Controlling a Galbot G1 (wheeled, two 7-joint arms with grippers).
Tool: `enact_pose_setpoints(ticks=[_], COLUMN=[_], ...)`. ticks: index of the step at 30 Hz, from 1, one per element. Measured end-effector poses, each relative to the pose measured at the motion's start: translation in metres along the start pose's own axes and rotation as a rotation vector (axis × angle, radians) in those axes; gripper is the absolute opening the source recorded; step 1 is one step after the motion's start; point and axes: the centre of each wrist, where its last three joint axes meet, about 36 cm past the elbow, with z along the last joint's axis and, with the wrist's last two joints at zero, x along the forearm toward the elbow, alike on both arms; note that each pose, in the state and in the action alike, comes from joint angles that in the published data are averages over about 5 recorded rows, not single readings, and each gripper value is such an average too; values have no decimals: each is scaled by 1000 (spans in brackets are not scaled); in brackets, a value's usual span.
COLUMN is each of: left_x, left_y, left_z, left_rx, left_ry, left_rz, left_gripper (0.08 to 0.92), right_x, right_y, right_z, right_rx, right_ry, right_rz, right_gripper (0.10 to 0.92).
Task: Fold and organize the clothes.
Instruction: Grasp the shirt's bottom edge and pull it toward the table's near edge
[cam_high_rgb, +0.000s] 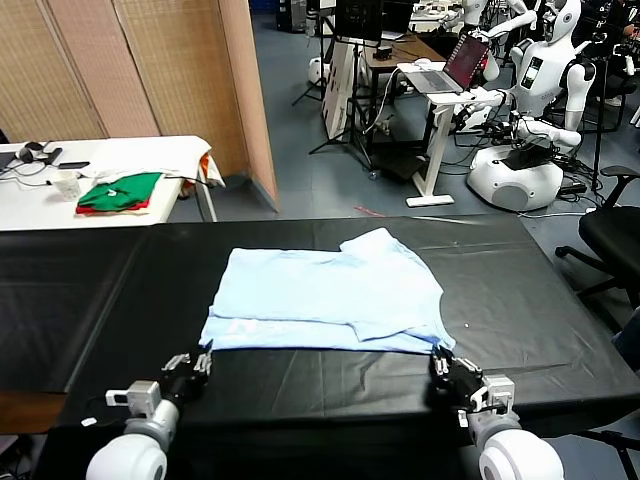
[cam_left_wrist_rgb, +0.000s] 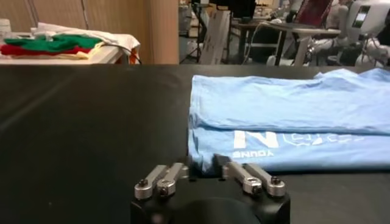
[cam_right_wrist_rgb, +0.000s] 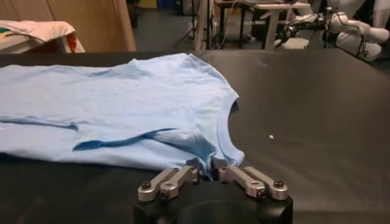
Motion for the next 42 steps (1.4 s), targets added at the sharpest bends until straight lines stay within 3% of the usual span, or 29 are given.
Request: enact_pose_setpoints(ticks=[13, 24, 27, 29, 32, 38, 42], left_x=[39, 76, 84, 88, 92, 97, 99], left_y=[5, 4, 3, 4, 4, 7, 10], left_z=[-4, 1, 1, 0, -3, -15, -26], left_rx=[-59, -73, -72, -75, -81, -107, -114], left_ry=[3, 74, 92, 98, 101, 103, 103], left_rz=[-80, -113, -124, -133, -147, -172, -192], left_gripper=[147, 147, 149, 167, 291, 666, 866], right_x=[26, 43, 48, 52, 61, 79, 85], right_y=[16, 22, 24, 25, 26, 29, 28], right_z=[-1, -6, -7, -10, -15, -31, -45], right_rx=[45, 51, 56, 59, 62, 65, 51], right_ry=[82, 120, 136, 143, 144, 119, 65], right_rz=[-31, -63, -69, -71, -73, -85, -101], right_gripper=[141, 147, 205, 306, 492, 845, 902])
